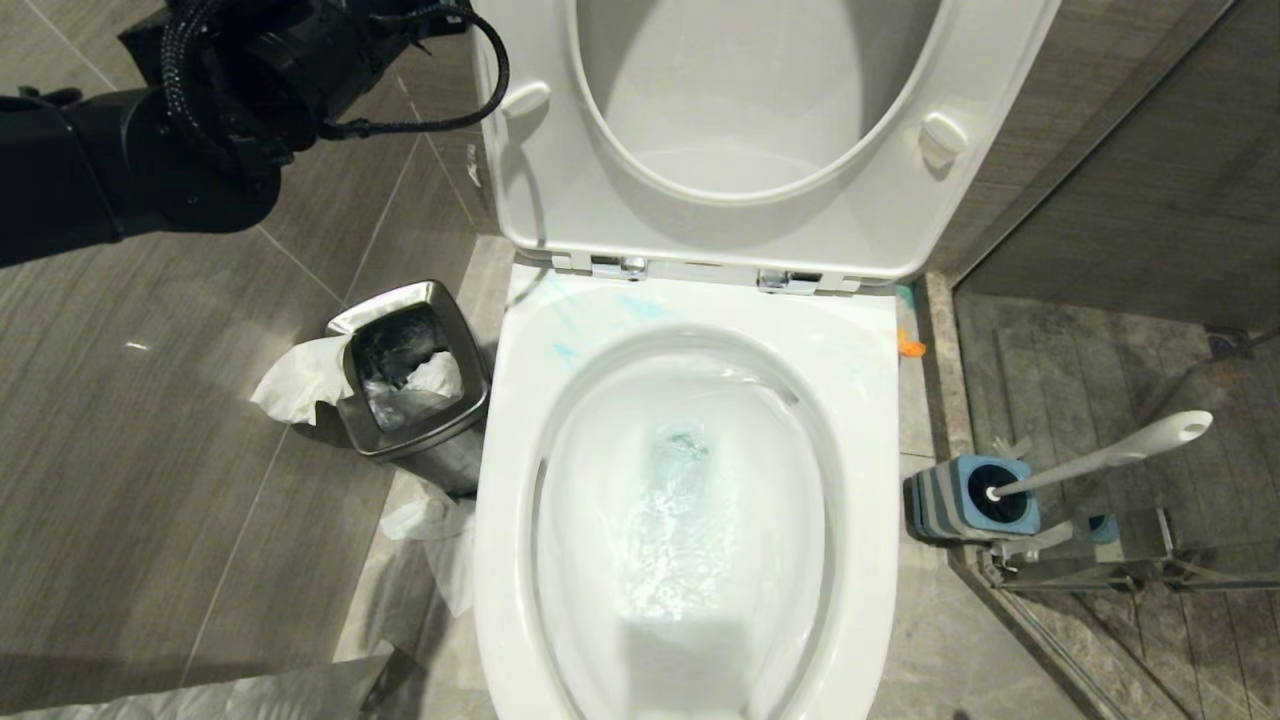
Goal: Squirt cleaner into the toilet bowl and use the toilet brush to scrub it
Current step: Flush the toilet
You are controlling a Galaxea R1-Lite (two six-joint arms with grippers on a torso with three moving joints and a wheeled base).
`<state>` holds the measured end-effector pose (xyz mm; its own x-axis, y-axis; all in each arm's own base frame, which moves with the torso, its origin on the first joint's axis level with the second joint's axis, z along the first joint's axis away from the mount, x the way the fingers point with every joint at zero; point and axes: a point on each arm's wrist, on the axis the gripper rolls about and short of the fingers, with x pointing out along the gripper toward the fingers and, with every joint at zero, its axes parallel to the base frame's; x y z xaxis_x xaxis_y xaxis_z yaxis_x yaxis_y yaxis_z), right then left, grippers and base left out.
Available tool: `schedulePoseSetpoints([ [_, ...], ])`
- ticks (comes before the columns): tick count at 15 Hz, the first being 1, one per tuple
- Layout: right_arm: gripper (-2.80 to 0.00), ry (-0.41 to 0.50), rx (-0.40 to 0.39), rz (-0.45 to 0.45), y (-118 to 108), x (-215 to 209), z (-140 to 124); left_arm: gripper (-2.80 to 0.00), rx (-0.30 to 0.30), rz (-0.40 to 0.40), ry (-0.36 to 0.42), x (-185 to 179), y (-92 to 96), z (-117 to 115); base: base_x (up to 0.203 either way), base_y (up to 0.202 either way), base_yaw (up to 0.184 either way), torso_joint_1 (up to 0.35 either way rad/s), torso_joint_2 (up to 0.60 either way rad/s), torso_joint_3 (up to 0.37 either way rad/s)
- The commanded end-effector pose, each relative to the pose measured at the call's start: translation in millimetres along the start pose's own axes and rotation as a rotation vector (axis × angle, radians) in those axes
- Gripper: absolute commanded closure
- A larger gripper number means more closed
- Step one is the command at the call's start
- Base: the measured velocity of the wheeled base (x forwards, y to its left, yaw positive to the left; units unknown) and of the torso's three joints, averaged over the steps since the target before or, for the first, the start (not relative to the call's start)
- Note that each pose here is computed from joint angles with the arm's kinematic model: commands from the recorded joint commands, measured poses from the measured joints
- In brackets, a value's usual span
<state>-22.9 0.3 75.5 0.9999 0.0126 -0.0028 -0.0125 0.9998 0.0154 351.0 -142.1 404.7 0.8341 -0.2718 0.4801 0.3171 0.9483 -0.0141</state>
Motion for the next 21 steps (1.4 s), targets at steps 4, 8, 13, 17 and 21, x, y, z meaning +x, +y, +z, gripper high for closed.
schedulePoseSetpoints([
  [4, 0.00, 0.002, 0.000, 0.000, 0.0, 0.1, 0.0, 0.00, -0.004, 0.019, -0.048, -8.7, 1.6, 24.6, 0.000, 0.000, 0.000, 0.000, 0.00, 0.000],
  [8, 0.00, 0.002, 0.000, 0.000, 0.0, 0.1, 0.0, 0.00, -0.006, 0.030, -0.099, -35.6, 5.6, 78.9, 0.000, 0.000, 0.000, 0.000, 0.00, 0.000],
  [13, 0.00, 0.002, 0.000, 0.001, 0.0, 0.1, 0.0, 0.00, 0.069, 0.055, -0.156, -82.0, 14.2, 142.7, 0.000, 0.000, 0.000, 0.000, 0.00, 0.000],
  [17, 0.00, 0.002, 0.000, 0.000, 0.0, 0.2, -0.4, 0.00, 0.059, 0.024, -0.028, -111.2, 21.6, 159.0, 0.000, 0.000, 0.000, 0.000, 0.00, 0.000],
  [21, 0.00, 0.002, 0.000, 0.000, 0.0, 0.1, 0.0, 0.00, -0.222, -0.208, 0.183, -128.3, 28.7, 154.7, 0.000, 0.000, 0.000, 0.000, 0.00, 0.000],
])
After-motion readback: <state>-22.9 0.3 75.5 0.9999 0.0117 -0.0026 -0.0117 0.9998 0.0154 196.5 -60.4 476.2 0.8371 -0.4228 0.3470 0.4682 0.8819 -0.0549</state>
